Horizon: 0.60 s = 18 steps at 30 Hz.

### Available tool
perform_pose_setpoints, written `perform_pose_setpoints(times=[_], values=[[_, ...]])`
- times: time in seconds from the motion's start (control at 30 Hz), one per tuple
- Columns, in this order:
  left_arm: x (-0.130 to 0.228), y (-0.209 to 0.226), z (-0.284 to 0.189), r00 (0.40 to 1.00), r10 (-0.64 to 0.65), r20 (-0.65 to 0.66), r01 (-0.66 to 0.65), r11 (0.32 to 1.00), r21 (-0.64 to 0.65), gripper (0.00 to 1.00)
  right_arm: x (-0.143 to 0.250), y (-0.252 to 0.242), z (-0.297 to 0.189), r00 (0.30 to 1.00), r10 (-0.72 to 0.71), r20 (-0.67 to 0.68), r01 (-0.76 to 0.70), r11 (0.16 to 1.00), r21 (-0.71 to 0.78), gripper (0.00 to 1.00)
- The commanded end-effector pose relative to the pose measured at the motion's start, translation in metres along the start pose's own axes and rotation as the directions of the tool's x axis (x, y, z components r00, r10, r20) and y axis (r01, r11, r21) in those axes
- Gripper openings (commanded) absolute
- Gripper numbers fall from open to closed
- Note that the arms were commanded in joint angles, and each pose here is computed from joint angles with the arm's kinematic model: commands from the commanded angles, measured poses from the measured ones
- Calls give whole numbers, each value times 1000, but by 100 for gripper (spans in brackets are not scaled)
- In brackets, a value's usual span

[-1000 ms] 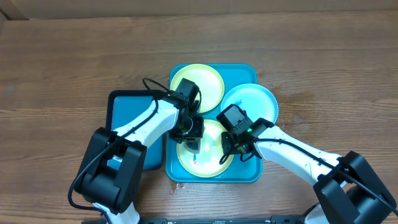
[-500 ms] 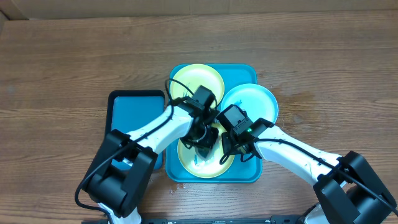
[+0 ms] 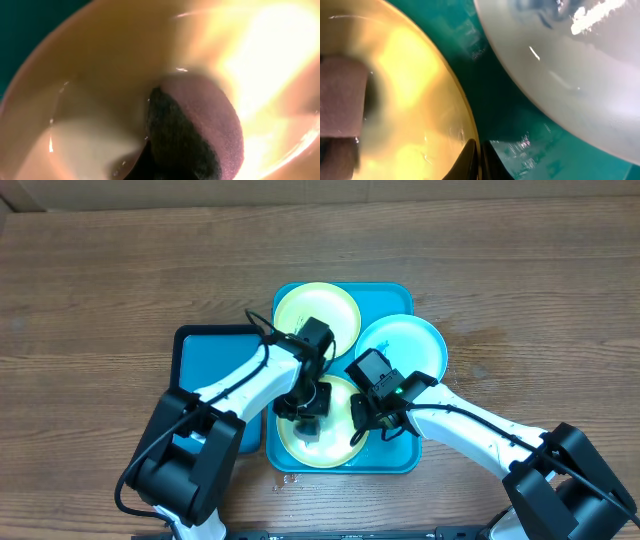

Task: Clean dirty plates on tray and stack at the side
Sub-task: 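Scrub the yellow plate surface with the sponge in the left gripper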

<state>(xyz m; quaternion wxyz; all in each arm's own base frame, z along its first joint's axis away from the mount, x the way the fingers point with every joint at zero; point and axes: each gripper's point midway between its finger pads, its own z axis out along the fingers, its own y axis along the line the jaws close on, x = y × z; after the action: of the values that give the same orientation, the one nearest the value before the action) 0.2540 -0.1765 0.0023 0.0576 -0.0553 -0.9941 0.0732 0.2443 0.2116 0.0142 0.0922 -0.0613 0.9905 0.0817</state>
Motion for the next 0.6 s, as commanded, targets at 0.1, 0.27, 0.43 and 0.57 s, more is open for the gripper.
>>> perform_pose_setpoints(times=[0.1, 0.27, 0.43, 0.57], values=[[-48, 57, -4, 989, 57, 137, -27, 978, -209, 4, -3, -11, 0, 1000, -21, 14, 20, 998, 52, 4], [-59, 38, -17, 985, 91, 148, -71, 989, -132, 4, -1, -2, 1, 993, -117, -3, 117, 993, 3, 4], [-33, 0, -16, 995, 90, 39, -93, 992, 86, 4, -7, -11, 0, 998, -59, 29, 57, 997, 60, 4], [-9, -20, -9, 992, 119, -37, -112, 981, 159, 4, -10, -14, 0, 999, -8, 50, 4, 997, 76, 4]])
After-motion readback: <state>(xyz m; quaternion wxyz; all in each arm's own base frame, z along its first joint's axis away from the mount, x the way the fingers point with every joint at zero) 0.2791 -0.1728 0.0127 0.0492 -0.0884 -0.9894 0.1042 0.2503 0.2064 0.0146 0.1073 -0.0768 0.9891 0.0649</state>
